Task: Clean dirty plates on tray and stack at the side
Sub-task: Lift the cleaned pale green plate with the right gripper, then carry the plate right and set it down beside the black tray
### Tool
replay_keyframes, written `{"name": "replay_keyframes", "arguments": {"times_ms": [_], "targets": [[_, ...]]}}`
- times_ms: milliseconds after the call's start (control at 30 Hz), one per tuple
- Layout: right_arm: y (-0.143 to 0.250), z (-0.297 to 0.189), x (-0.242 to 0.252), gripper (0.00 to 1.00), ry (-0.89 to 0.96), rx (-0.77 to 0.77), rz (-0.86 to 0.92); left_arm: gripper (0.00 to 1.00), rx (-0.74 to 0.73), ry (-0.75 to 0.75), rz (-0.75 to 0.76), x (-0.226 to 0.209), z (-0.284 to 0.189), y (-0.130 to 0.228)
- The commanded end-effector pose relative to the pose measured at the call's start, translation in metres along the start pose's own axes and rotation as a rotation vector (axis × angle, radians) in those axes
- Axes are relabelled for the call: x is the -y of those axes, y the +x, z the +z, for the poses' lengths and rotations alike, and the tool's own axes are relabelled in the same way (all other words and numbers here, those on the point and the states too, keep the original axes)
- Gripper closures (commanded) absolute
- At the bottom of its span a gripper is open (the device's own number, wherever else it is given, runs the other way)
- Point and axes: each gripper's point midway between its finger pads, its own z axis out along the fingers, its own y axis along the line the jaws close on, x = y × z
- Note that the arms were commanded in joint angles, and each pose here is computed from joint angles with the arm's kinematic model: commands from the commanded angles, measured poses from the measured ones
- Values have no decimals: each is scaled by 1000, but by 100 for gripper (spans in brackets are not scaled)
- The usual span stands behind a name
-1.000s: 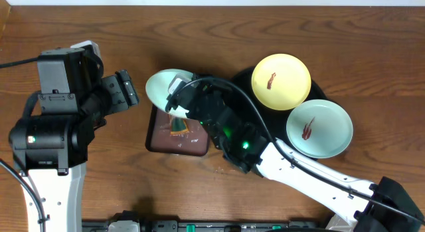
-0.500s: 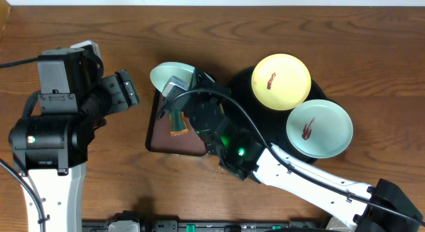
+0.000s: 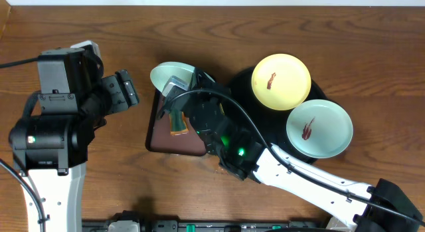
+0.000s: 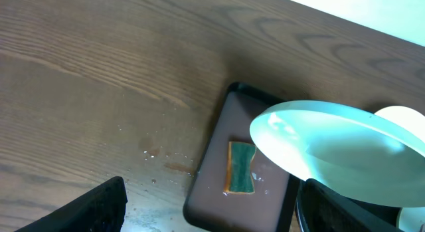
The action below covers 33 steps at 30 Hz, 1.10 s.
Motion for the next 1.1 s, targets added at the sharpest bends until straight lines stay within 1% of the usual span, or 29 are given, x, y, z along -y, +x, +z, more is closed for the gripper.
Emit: {"name": "replay_keyframes", "arguments": {"times_ms": [0,600,633,667,733,833,867,900,967,1000,1067], "targets": [[-10,-6,16,99,34,15,22,16,3,-7,-2,-2,0,-1],[-9,-6,15,99,31,12,32,16,3,-8,-2,-2,0,-1],[-7,-6,13,99,26,7,57,16,3,-7,-2,-2,0,-1],[0,-6,3,99,-15,-15,120,16,3,-7,-2,-2,0,-1],[11,-3,-9,99,-65,-49,95,15,3,-7,-2,-2,0,-1],[23,2,21,99,66,-104,131,16,3,-8,-2,-2,0,-1],[23,3,25,99,82,-105,139,16,3,-7,-2,-2,0,-1],[22,2,20,99,62,-97,134,16,3,-7,-2,-2,0,-1],[20,-1,-4,99,-43,-83,74,16,3,-7,-2,-2,0,-1],[23,-2,-3,99,-35,-100,46,16,3,-7,-2,-2,0,-1],[30,1,8,99,14,-130,64,16,3,-8,-2,-2,0,-1]]}}
